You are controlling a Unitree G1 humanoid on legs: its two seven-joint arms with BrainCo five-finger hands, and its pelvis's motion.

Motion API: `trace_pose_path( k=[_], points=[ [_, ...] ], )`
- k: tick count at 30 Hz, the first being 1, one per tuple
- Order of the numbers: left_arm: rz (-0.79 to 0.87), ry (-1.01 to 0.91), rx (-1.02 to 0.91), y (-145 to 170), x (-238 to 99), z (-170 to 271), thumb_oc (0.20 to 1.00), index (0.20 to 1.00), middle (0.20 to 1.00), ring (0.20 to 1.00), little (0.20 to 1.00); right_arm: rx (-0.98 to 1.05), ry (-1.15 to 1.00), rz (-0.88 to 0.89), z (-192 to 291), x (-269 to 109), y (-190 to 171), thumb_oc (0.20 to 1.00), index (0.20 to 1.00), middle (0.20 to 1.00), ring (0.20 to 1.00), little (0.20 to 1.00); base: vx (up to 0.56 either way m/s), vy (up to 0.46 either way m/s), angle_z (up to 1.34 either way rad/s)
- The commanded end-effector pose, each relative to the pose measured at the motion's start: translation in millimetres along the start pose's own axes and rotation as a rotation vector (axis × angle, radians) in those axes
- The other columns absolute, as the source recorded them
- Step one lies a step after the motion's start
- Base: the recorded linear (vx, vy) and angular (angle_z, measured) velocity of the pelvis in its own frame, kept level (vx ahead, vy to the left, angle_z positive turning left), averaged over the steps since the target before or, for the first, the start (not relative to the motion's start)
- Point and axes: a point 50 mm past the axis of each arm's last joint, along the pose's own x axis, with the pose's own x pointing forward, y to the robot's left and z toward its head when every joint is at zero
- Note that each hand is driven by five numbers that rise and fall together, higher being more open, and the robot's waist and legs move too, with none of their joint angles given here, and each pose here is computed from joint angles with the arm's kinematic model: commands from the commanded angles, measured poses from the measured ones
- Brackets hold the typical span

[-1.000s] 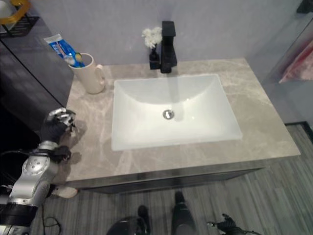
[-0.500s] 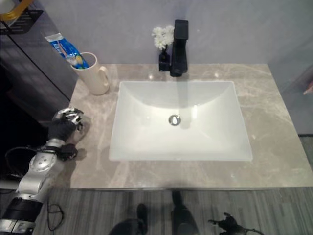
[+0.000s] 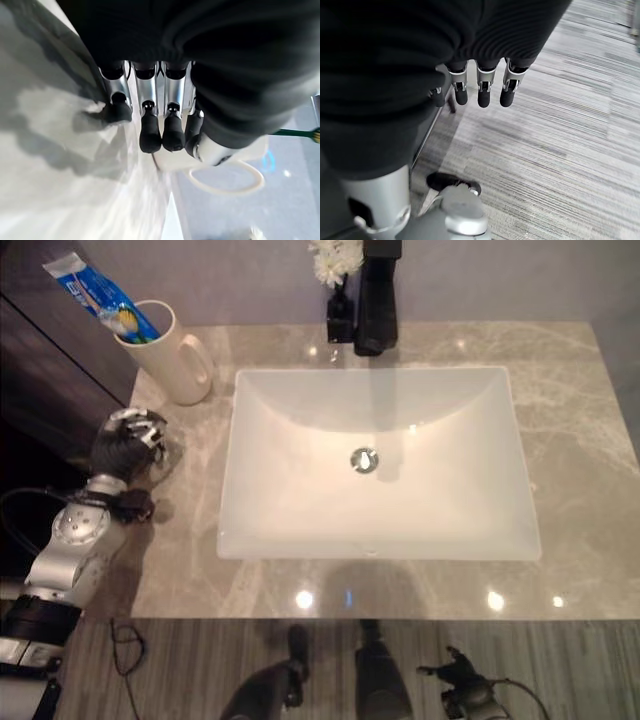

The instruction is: Put brush and paste in cup on sink, flatten towel.

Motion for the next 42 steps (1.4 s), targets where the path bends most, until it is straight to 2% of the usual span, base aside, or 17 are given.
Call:
trace_pose_path(
  k=[1, 22, 33, 42],
  points=[
    [0.010, 0.003, 0.047, 6, 3, 0, 0.200, 0.200, 0.200, 0.200, 0.200, -0.031, -0.006, 0.021, -5, -2, 1, 1.000, 1.000, 1.000, 1.000, 1.000, 0.02, -0.006, 0.15],
    [-0.071, -0.019, 0.060, -30, 43, 16, 0.200, 0.200, 0.200, 0.200, 0.200, -0.042, 0.035, 0.017, -7, 1, 3, 1.000, 1.000, 1.000, 1.000, 1.000, 0.01, -0.018, 0.08],
    [-0.013, -0.034, 0.114, -28, 66, 31, 0.200, 0.200, 0.200, 0.200, 0.200, -0.026, 0.069, -0.015, -10, 3, 1, 1.000, 1.000, 1.000, 1.000, 1.000, 0.02, -0.011, 0.01],
    [0.040, -0.021, 0.166, -6, 54, 24, 0.200, 0.200, 0.200, 0.200, 0.200, -0.029, 0.143, -0.021, -28, -1, 3, 1.000, 1.000, 1.000, 1.000, 1.000, 0.03, -0.014, -0.02]
  ],
)
